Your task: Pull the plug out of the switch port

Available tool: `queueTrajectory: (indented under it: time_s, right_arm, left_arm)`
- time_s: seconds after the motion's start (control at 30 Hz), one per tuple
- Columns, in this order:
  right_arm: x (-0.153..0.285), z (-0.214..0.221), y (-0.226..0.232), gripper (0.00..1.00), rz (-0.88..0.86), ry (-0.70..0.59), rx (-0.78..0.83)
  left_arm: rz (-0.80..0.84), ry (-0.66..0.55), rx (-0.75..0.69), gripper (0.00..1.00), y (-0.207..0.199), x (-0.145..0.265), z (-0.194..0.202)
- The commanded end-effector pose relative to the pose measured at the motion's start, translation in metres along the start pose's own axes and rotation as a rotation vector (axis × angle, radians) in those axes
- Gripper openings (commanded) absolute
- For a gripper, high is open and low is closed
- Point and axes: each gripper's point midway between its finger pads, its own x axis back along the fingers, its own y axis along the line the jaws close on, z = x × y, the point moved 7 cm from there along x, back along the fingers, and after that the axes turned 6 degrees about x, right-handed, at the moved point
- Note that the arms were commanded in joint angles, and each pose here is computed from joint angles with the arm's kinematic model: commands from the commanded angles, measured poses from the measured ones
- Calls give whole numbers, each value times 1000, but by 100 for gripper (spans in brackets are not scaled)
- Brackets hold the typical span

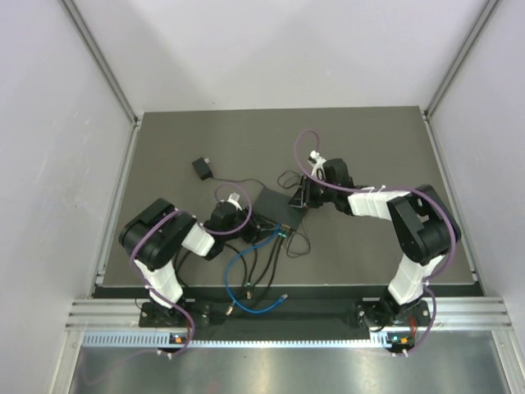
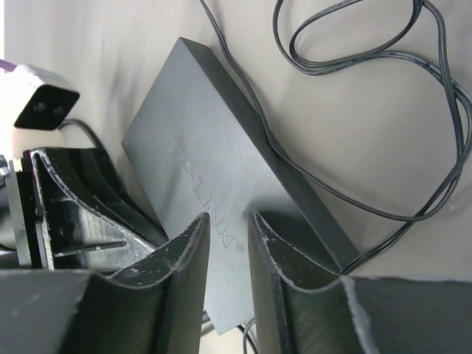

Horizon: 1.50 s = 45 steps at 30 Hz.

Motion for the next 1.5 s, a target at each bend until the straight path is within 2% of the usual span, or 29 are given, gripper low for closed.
queueTrajectory:
  time_s: [0.0,0.37,0.53,0.7,0.83,0.9,1.0,1.2,1.3,1.47]
  right_arm:
    - [-9,-2,-1,28,24,5,-2]
    - [-20,12,-11,24,85,70,-48]
    - [-22,13,-12,24,87,81,-56]
    - [-24,14,-14,24,95,91,-63]
    - [-25,14,-14,23,96,100,-64]
    - [-26,15,-14,23,100,110,-60]
    - [-26,8,-9,23,102,104,-21]
    - [-11,-44,15,29,108,-4,108]
    - [-10,-60,17,33,134,5,158]
    - [-22,-60,-1,35,138,65,102]
  left_arm:
    - [36,-51,20,31,-9,-1,-2]
    - [84,-113,98,36,-21,-8,0]
    - [88,-91,122,36,-20,-17,6]
    - [70,-121,141,34,-12,-15,6]
    - [54,-143,135,31,-12,-15,5]
    - [14,-149,131,21,-10,-16,4]
    - [-10,-153,120,18,-10,-15,4]
    - [-31,-158,111,19,-4,-10,5]
    - [-42,-149,92,20,-4,-8,7]
    - [-15,-123,27,31,-13,-9,8]
